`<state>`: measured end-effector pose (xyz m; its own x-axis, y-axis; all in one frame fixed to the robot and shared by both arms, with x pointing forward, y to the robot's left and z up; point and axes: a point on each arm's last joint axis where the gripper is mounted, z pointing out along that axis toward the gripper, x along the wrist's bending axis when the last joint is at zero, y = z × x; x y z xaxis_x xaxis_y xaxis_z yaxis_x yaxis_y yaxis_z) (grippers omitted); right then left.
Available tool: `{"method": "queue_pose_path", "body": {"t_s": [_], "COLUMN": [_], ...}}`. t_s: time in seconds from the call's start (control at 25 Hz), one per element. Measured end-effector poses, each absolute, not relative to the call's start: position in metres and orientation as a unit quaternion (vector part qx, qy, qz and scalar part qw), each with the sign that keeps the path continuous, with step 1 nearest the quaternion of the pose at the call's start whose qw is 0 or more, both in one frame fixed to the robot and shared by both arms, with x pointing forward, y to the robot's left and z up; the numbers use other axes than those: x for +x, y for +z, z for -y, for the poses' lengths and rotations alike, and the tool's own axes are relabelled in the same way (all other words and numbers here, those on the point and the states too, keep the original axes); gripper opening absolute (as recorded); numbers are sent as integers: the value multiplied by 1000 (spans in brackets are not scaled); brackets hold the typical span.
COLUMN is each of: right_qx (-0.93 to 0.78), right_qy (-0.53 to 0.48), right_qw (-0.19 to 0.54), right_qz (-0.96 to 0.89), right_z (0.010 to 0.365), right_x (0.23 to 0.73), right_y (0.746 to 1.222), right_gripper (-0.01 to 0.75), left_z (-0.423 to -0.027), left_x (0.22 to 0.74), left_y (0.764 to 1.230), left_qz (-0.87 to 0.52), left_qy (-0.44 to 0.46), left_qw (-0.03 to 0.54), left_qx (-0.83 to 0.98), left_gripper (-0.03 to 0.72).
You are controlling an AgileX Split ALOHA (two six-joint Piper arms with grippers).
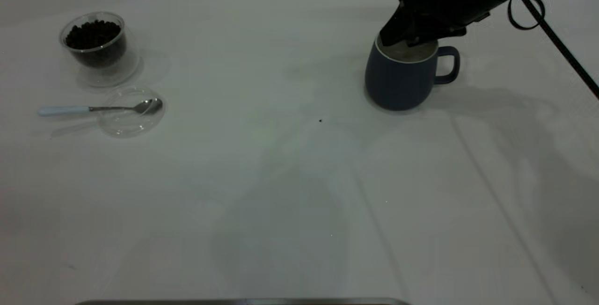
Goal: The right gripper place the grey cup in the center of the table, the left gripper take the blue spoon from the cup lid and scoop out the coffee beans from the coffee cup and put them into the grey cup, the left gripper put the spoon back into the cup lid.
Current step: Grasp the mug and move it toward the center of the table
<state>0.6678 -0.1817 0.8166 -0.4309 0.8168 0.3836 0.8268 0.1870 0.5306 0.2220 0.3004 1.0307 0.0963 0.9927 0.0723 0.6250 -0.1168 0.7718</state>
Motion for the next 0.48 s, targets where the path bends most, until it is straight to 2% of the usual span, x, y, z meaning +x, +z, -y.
{"method": "queue_pose_path", "body": {"t_s": [0.24, 0.48], "right_qx": [-550, -538], "right_qy": [-356, -357], "right_qw": [13, 18], "right_qz": [755, 764], "right_z": [177, 157], "right_x": [669, 663], "right_y": [813, 813], "right_gripper": [453, 453], "left_z": [-300, -300], "left_x": [222, 222], "left_y": [1031, 1031], "left_qz": [-595, -595], "left_qy": [312, 312], "left_qw": [295, 295], "left_qx": [679, 680], "left_gripper": [283, 283]}}
